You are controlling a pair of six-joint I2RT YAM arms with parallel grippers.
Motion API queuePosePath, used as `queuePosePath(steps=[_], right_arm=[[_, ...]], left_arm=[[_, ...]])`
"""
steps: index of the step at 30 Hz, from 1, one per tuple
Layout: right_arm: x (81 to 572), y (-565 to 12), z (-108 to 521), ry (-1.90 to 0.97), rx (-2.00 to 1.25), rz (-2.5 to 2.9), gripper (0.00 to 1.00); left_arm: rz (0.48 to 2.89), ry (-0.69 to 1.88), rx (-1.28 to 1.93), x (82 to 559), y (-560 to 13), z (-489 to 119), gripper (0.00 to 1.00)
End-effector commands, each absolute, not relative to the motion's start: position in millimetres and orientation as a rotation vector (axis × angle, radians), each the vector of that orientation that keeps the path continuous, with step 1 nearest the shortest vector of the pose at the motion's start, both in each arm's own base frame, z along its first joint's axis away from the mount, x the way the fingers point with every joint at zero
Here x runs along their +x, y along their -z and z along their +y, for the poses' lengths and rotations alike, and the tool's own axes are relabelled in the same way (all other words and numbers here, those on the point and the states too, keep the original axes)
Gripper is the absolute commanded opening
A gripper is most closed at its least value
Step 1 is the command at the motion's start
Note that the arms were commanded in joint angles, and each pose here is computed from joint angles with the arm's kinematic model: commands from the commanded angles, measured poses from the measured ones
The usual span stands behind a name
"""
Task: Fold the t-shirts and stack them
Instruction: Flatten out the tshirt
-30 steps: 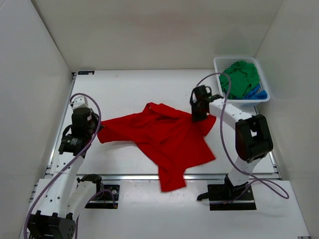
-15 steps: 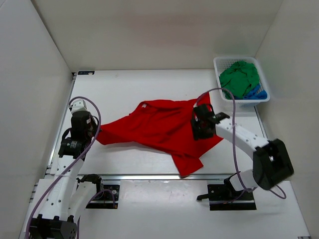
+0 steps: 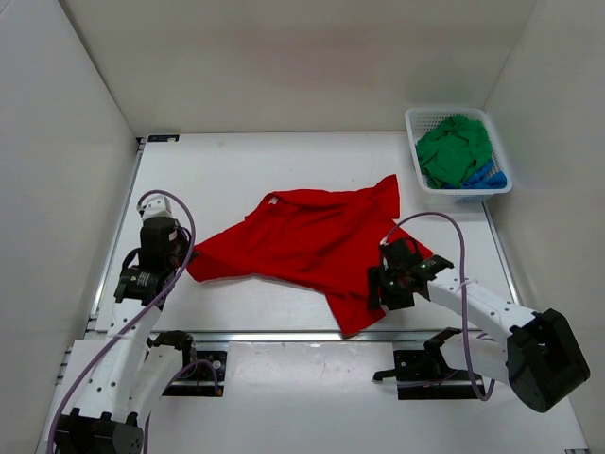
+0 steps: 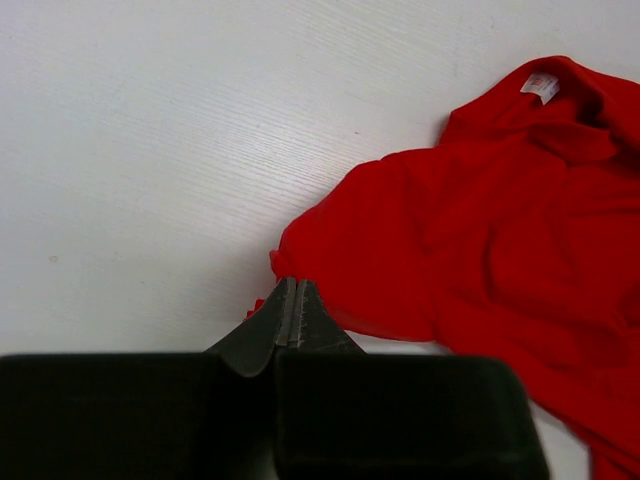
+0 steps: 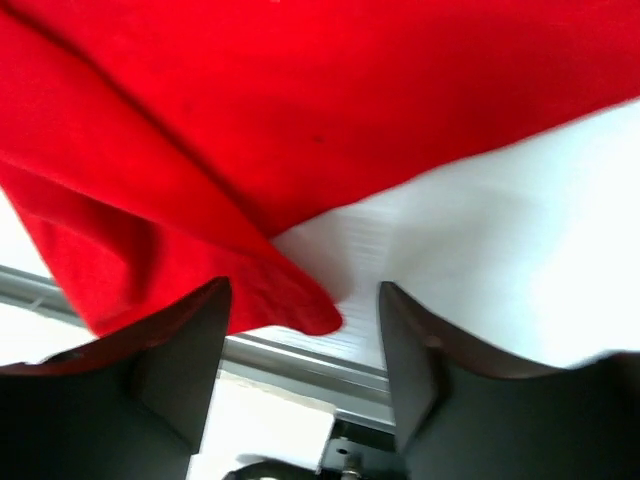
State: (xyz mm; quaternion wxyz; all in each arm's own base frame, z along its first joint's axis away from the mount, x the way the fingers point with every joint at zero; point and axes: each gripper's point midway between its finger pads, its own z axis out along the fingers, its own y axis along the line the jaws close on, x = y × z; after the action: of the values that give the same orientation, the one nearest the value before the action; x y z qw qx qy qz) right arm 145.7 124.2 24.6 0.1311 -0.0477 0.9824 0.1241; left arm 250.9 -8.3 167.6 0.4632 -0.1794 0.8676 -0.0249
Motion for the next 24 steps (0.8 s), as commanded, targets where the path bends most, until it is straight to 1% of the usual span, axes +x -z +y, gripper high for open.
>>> queuePosePath(steps=[1, 2, 3, 4, 7, 9, 10, 11, 12, 13, 14, 15, 16, 18, 19, 21, 22, 24], right_arm=[[149.3, -27.7, 142.7, -0.466, -0.131, 2.835, 0.55], [146.8, -26.9, 145.9, -0.47, -0.146, 2.841, 0.5], [142.8, -25.5, 147.6, -0.468, -0.153, 2.849, 0.24], [140.5, -26.4, 150.0, -0.478, -0.148, 2.852, 0.0], [137.1, -34.6, 151.1, -0.49, -0.136, 2.848, 0.0], [148.6, -56.6, 150.0, -0.482, -0.116, 2.785, 0.0], [159.8, -75.7, 150.9, -0.475, -0.121, 2.735, 0.0], [175.9, -106.4, 152.7, -0.501, -0.112, 2.65, 0.0], [200.6, -147.2, 150.8, -0.509, -0.113, 2.523, 0.0], [212.1, -168.0, 140.8, -0.478, -0.115, 2.463, 0.0], [231.3, -216.8, 140.9, -0.486, -0.148, 2.327, 0.0], [250.3, -265.2, 133.4, -0.49, -0.11, 2.194, 0.0], [261.1, -288.5, 123.7, -0.463, -0.108, 2.125, 0.0], [275.3, -367.6, 111.2, -0.451, -0.103, 1.917, 0.0], [276.4, -388.2, 108.0, -0.45, -0.119, 1.855, 0.0], [272.0, -447.1, 101.7, -0.444, -0.128, 1.701, 0.0], [262.9, -473.4, 94.6, -0.435, -0.124, 1.624, 0.0], [248.1, -505.1, 90.8, -0.441, -0.147, 1.54, 0.0]], left_arm=[[2.105, 0.102, -0.44, 252.4, -173.8, -13.0, 0.0], [2.104, 0.107, -0.436, 251.8, -174.5, -13.7, 0.0], [2.108, 0.111, -0.433, 252.2, -174.0, -14.6, 0.0], [2.108, 0.116, -0.433, 252.2, -174.1, -15.9, 0.0], [2.1, 0.131, -0.438, 252.4, -177.1, -17.2, 0.0], [2.084, 0.166, -0.449, 255.2, -183.3, -21.1, 0.0], [2.05, 0.195, -0.463, 260.7, -195.2, -23.2, 0.0], [2.013, 0.225, -0.474, 266.7, -212.9, -25.3, 0.0], [1.943, 0.251, -0.474, 278.1, -244.3, -26.0, 0.0], [1.903, 0.259, -0.49, 284.3, -261.5, -24.5, 0.0], [1.815, 0.28, -0.508, 294.1, -300.7, -22.6, 0.0], [1.743, 0.301, -0.515, 301.4, -337.6, -21.1, 0.0], [1.676, 0.318, -0.515, 304.7, -364.7, -20.1, 0.0], [1.526, 0.385, -0.5, 305.9, -444.8, -23.3, 0.0], [1.491, 0.391, -0.51, 305.3, -460.8, -21.7, 0.0], [1.362, 0.439, -0.493, 289.0, -524.5, -23.6, 0.0], [1.347, 0.437, -0.489, 284.6, -534.0, -22.8, 0.0], [1.243, 0.451, -0.473, 255.4, -576.8, -18.3, 0.0]])
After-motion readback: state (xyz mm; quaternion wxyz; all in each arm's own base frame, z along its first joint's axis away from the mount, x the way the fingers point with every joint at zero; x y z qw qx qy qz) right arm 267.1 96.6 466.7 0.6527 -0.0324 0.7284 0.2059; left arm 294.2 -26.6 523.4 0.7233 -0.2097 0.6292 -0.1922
